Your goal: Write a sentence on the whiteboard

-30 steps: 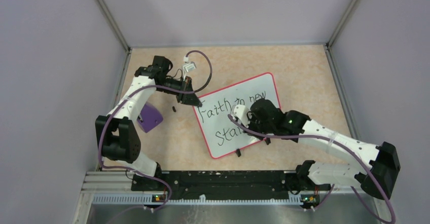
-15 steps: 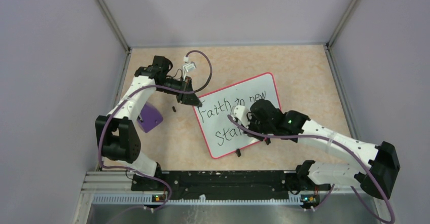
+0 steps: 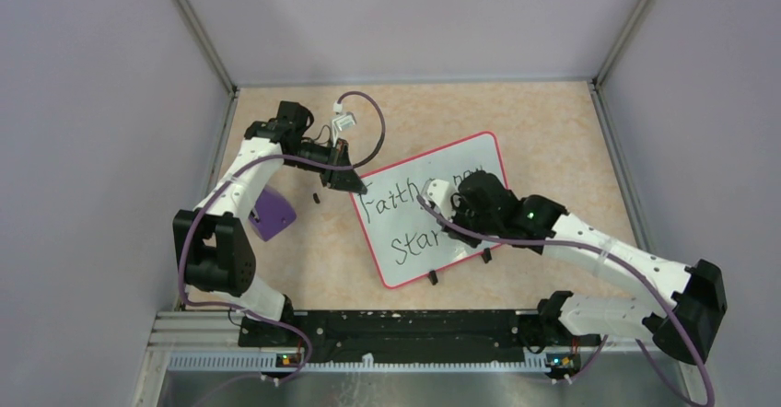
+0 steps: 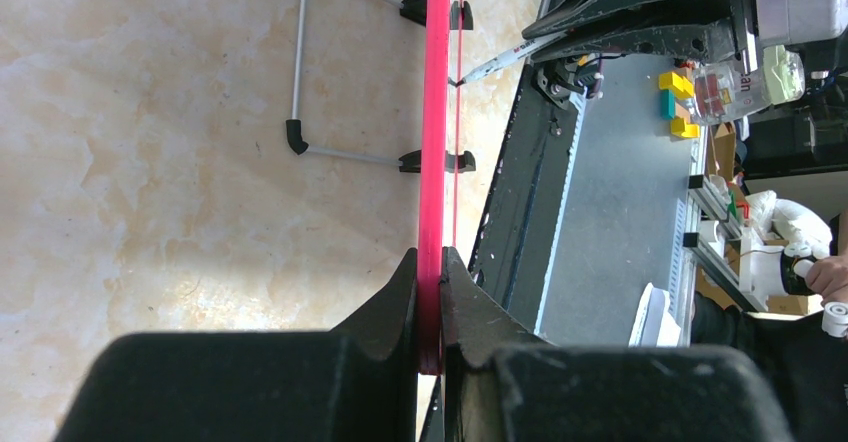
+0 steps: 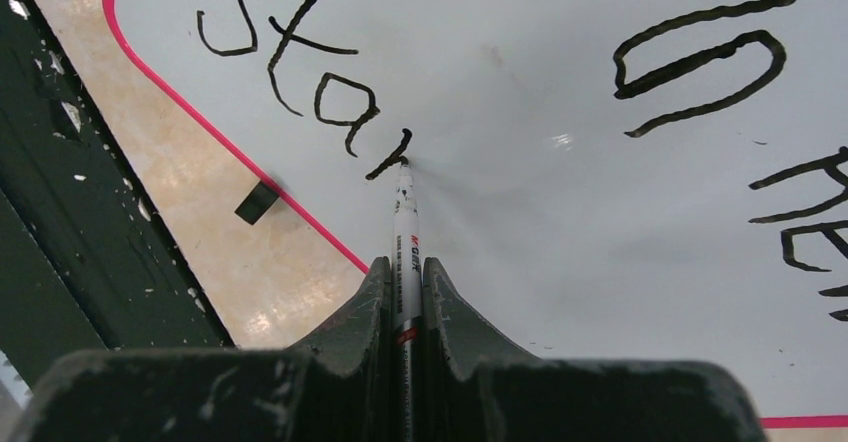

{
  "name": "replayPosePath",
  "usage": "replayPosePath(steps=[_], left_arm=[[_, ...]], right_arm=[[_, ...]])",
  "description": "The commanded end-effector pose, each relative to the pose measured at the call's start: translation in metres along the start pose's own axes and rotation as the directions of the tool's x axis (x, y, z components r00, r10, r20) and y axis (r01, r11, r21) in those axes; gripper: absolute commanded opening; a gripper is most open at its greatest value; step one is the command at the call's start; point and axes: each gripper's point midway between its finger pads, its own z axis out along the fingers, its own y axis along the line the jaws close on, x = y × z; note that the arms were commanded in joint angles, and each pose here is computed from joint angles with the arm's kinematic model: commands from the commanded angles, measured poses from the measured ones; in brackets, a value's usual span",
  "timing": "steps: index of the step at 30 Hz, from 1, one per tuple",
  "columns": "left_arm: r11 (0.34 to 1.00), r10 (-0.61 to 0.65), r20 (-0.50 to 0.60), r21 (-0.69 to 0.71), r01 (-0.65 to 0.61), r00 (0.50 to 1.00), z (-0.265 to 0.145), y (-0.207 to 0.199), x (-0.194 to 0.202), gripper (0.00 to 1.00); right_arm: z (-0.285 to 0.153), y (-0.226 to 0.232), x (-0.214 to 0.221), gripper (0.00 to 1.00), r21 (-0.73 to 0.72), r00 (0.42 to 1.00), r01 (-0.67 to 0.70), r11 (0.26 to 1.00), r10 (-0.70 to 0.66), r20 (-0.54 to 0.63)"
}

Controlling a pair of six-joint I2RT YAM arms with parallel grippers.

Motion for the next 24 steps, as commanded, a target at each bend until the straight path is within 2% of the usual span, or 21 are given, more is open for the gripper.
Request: replayPosePath(steps=[1,9,15,24], left_arm=[[0.998,0.02,-0.037,-0.052,-0.022,0.999,0.004,0.016,0.005,0.0],[0.998,0.017,-0.037,-0.052,-0.019,0.999,0.004,0.016,0.005,0.0],[0.998,0.019,-0.036,-0.052,-0.021,0.999,0.004,0.016,0.005,0.0],[0.999,0.014,-0.036,-0.05,-0.016,0.999,0.004,0.017,0.004,0.0]], right_arm=[[-0.011,-0.024,-0.026,0.0,0.089,0.997,-0.023,0.996,0.016,0.079],[-0.018,-0.027,-0.018,0.0,0.097,0.998,-0.023,0.995,0.016,0.068],[-0.028,-0.005,-0.014,0.0,-0.01,0.996,0.02,1.0,-0.019,0.087],[-0.017,-0.016,-0.006,0.0,0.047,0.999,0.004,0.999,-0.006,0.048]])
